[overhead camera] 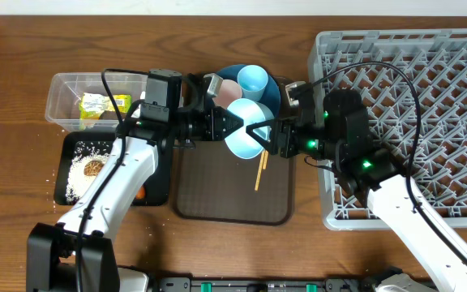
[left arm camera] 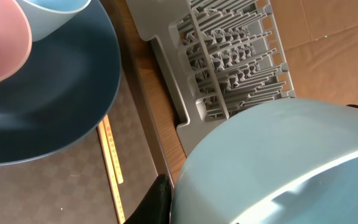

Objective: Sort waste into correct bins and load items into the dishwasher rack
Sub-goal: 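Release the bowl from the left gripper and carry it right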

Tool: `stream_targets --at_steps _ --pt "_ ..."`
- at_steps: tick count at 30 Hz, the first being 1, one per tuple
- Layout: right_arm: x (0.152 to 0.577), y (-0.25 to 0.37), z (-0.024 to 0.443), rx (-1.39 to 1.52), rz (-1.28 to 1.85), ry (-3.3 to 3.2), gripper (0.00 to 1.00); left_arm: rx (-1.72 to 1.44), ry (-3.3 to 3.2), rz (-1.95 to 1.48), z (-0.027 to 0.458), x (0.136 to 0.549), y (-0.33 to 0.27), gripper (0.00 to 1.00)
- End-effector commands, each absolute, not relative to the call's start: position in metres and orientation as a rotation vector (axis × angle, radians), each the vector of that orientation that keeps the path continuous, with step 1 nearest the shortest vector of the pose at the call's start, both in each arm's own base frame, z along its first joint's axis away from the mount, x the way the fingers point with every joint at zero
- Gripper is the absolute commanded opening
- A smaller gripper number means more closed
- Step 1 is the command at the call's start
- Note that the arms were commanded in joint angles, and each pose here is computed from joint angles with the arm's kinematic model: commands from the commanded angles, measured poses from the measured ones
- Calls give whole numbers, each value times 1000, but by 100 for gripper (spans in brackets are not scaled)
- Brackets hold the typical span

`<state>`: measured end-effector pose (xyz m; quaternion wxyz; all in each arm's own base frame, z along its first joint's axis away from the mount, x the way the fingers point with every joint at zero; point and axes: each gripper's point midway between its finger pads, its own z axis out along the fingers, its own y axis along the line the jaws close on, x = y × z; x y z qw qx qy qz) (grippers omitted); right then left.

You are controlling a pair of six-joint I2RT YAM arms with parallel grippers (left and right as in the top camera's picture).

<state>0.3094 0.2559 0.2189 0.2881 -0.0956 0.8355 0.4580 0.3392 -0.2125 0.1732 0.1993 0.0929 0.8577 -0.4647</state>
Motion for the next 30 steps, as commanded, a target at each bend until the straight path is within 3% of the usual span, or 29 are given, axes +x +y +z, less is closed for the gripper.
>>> stream_targets --at_steps 1,20,24,30 --pt "310 259 223 -277 1215 2217 51 268 2371 -1289 182 343 -212 13" --pt "311 256 218 -276 1180 2231 45 268 2371 -1289 182 343 -212 13" --pt "312 255 218 -292 1161 2223 40 268 2371 -1289 182 343 -212 28" --pt "314 253 217 -288 1141 2224 40 268 2371 -1289 183 343 -212 32"
